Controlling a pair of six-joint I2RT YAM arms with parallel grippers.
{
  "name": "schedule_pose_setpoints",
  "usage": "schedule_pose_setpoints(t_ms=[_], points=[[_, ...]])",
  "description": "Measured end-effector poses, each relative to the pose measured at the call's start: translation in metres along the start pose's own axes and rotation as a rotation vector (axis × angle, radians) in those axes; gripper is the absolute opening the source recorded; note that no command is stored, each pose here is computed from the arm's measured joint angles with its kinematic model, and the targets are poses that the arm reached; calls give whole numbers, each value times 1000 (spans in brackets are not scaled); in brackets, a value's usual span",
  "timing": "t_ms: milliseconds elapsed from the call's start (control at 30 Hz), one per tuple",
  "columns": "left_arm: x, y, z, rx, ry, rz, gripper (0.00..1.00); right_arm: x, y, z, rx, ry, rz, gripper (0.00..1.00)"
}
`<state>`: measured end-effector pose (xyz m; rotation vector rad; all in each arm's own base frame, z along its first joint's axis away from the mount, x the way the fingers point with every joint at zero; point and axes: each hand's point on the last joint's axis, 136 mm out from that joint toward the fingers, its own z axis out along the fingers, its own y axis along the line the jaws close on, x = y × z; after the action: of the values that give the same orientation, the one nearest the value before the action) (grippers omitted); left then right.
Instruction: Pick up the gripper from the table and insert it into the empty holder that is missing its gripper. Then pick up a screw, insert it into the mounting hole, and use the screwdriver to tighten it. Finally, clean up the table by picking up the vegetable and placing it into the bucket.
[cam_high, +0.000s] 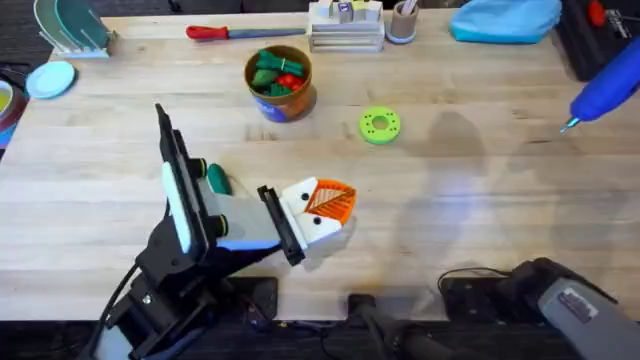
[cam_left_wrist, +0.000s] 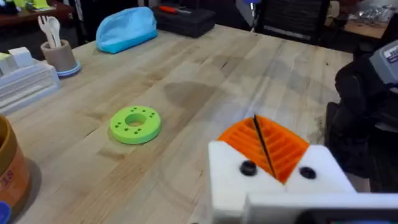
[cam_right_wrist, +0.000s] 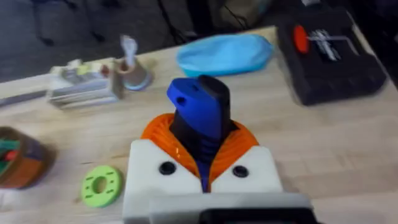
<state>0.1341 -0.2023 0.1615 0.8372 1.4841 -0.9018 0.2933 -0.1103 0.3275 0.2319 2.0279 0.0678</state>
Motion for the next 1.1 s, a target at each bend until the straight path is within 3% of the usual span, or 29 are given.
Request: schedule_pose_setpoints(t_ms=[333, 500, 700, 1100], points=[[0, 0, 0, 0, 0, 0, 6, 21, 97, -29, -386, -308, -50, 22], [0, 0, 0, 0, 0, 0, 6, 36, 160, -59, -650, -426, -104, 22], [0, 0, 0, 0, 0, 0, 6, 50, 224, -95, -949, -442, -123, 22], [0, 0, 0, 0, 0, 0, 6, 60, 315, -161, -1323, -564, -192, 22]])
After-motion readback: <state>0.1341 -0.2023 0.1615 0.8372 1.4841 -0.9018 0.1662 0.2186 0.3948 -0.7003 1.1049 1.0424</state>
